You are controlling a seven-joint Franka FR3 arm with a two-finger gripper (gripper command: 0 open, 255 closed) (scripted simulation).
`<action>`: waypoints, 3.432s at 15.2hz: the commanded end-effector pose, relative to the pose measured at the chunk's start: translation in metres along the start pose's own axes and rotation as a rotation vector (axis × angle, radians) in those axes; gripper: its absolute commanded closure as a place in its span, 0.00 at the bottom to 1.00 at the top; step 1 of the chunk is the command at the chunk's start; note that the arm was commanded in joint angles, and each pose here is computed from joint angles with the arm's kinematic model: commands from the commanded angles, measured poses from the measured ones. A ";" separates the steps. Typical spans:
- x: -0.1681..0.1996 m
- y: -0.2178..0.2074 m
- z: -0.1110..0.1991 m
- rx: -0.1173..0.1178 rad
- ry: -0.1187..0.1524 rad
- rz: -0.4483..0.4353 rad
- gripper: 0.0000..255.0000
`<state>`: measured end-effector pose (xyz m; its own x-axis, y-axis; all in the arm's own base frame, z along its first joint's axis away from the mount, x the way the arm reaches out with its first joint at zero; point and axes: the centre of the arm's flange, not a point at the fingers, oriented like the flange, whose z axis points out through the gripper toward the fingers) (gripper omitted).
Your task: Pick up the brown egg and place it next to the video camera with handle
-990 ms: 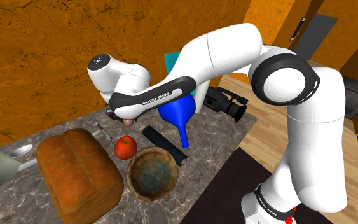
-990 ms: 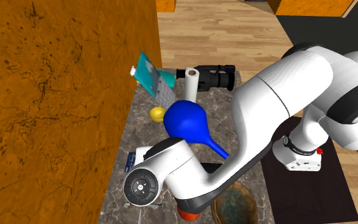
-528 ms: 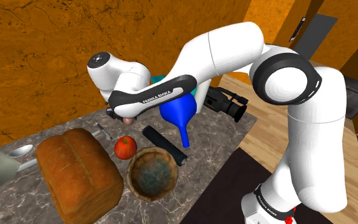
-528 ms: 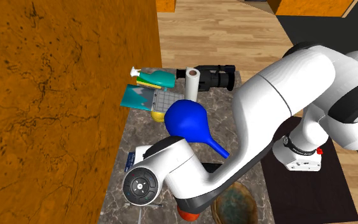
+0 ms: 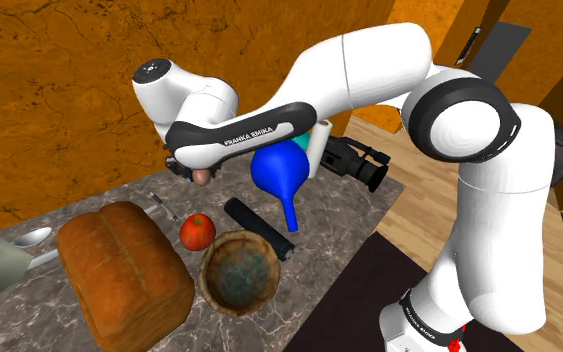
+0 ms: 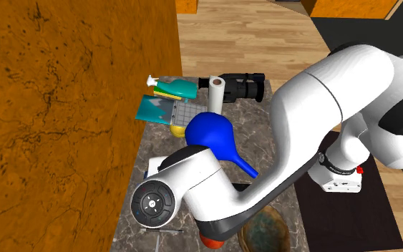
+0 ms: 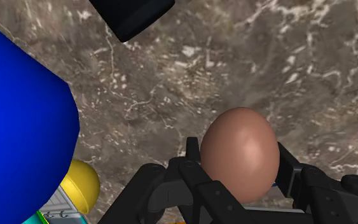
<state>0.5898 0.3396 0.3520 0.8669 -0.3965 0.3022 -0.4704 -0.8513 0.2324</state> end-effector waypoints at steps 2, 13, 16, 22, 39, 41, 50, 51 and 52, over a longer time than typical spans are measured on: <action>0.005 0.004 -0.015 0.000 0.000 0.000 1.00; 0.022 0.018 -0.069 0.000 0.000 0.000 1.00; 0.027 0.022 -0.083 0.000 0.000 0.000 1.00; 0.036 0.029 -0.113 0.000 0.000 0.000 1.00; 0.050 0.142 -0.128 0.000 0.000 0.000 1.00; 0.050 0.167 -0.122 0.000 0.000 0.000 1.00; 0.050 0.283 -0.093 0.000 0.000 0.000 1.00; 0.050 0.295 -0.090 0.000 0.000 0.000 1.00; 0.050 0.308 -0.087 0.000 0.000 0.000 1.00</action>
<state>0.4827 0.0994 0.5181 0.8666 -0.3970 0.3022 -0.4710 -0.8508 0.2330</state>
